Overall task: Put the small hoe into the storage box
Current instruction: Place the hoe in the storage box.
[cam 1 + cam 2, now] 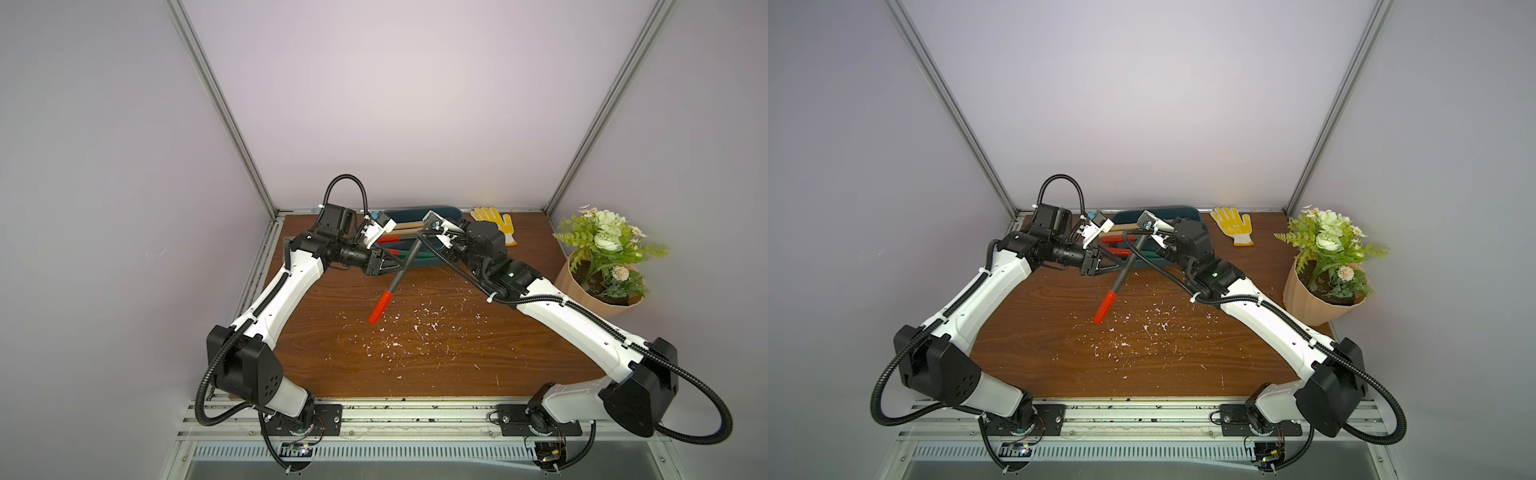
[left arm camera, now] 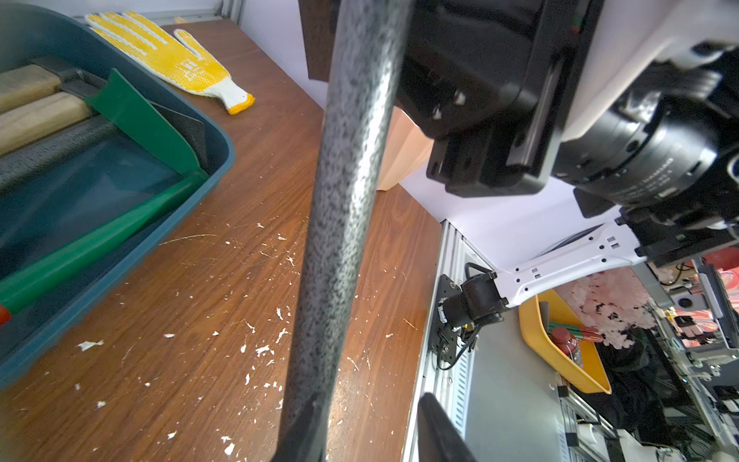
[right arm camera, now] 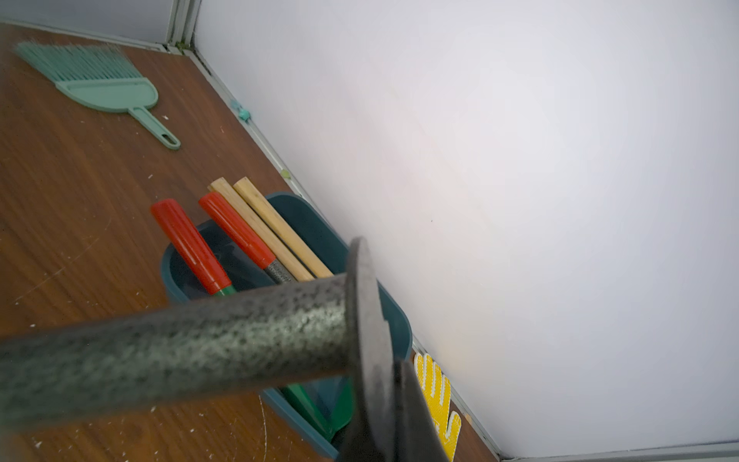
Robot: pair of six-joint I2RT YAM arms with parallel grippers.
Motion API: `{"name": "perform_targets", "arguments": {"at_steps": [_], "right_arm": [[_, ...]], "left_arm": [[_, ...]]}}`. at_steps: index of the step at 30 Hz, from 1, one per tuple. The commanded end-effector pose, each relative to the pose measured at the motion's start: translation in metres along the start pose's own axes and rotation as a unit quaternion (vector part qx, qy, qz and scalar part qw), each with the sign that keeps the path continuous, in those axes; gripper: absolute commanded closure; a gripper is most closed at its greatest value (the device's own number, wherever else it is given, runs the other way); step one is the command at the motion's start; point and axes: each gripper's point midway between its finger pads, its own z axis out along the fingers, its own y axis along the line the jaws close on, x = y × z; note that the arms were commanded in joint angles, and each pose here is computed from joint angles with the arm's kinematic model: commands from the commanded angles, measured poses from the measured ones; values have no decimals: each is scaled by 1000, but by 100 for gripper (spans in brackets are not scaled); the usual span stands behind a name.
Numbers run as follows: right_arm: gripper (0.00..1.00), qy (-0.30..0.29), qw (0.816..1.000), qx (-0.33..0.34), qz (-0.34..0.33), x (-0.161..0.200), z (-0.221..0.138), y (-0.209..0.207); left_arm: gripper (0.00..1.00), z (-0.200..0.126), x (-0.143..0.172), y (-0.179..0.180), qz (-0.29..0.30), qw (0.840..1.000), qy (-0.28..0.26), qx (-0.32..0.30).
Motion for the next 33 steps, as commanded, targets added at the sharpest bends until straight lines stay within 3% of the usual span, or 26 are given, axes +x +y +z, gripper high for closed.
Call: {"name": "perform_targets", "arguments": {"at_steps": [1, 13, 22, 28, 30, 33], "right_arm": [[100, -127, 987, 58, 75, -65, -39, -56], [100, -180, 980, 34, 75, -83, -77, -64], [100, -191, 978, 34, 71, -87, -70, -62], [100, -200, 977, 25, 66, -93, -71, -61], [100, -202, 977, 25, 67, -93, -73, -62], [100, -198, 978, 28, 66, -90, -75, -63]], "left_arm": [[61, -1, 8, -8, 28, 999, -2, 25], [62, 10, 15, -1, 36, 997, 3, 66], [63, 23, 22, -22, 42, 991, 10, 126], [65, 24, 26, -25, 50, 991, 13, 125], [72, 23, 24, -25, 53, 991, 12, 121], [93, 23, 20, -23, 55, 992, 12, 113]]}}
